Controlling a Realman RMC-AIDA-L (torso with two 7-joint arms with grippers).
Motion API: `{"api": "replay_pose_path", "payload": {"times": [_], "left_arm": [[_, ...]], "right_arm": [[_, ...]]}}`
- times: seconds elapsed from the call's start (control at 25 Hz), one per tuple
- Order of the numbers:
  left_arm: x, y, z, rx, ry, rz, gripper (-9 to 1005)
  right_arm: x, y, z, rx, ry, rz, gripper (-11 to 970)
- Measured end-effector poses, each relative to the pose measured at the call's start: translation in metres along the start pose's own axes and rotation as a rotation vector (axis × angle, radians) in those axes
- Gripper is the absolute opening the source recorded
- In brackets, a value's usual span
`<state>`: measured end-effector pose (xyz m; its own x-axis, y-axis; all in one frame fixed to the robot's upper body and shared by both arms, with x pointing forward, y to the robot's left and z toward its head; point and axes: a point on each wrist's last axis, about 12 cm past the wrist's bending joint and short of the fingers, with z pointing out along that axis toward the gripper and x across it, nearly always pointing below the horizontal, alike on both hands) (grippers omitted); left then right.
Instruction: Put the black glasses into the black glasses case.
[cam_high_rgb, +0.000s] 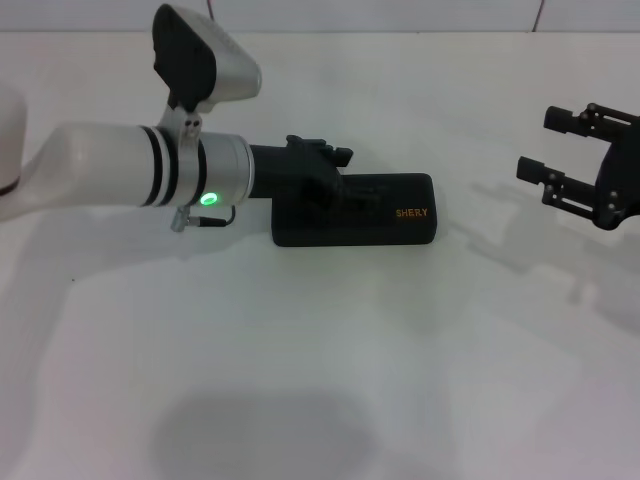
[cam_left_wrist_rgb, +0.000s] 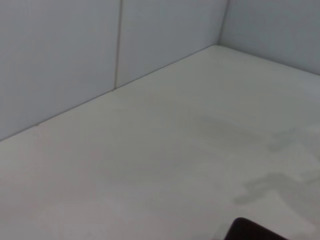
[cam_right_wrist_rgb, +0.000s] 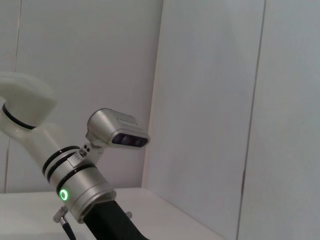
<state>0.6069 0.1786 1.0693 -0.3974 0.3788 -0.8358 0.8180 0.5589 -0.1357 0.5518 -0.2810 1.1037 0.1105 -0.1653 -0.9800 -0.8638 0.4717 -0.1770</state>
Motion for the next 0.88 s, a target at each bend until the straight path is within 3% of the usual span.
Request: {"api": "replay_pose_path", "payload": {"times": [0.16,0.24,0.36,0.48,0.72,0.88], "left_arm": [[0.005,-0.003,-0.003,0.003,-0.059,0.013,772],[0.003,-0.006,-0.011,0.031,-0.154,0.023,772],[0.001,-0.017,-0.034,0.136,-0.313,0.088,772],[0.008,-0.030,-0.073,0.285,-0.423,0.233,772],[0.033,-0.039,-0.126,0.366,-0.535,0.332,772],[0.053,-0.047,-0.144,0.370,-0.564,0.350,772]], "right_arm": [[0.000,0.000,0.002,-0.010,0.004,-0.004,599],[-0.002,0.002,0.004,-0.028,-0.003,-0.007,600],[-0.008,0.007,0.008,-0.084,-0.039,-0.006,600],[-0.013,0.013,0.014,-0.145,-0.081,-0.002,601],[-0.021,0.031,0.043,-0.316,-0.098,-0.018,681],[-0.022,0.039,0.070,-0.408,-0.084,-0.012,855]]}}
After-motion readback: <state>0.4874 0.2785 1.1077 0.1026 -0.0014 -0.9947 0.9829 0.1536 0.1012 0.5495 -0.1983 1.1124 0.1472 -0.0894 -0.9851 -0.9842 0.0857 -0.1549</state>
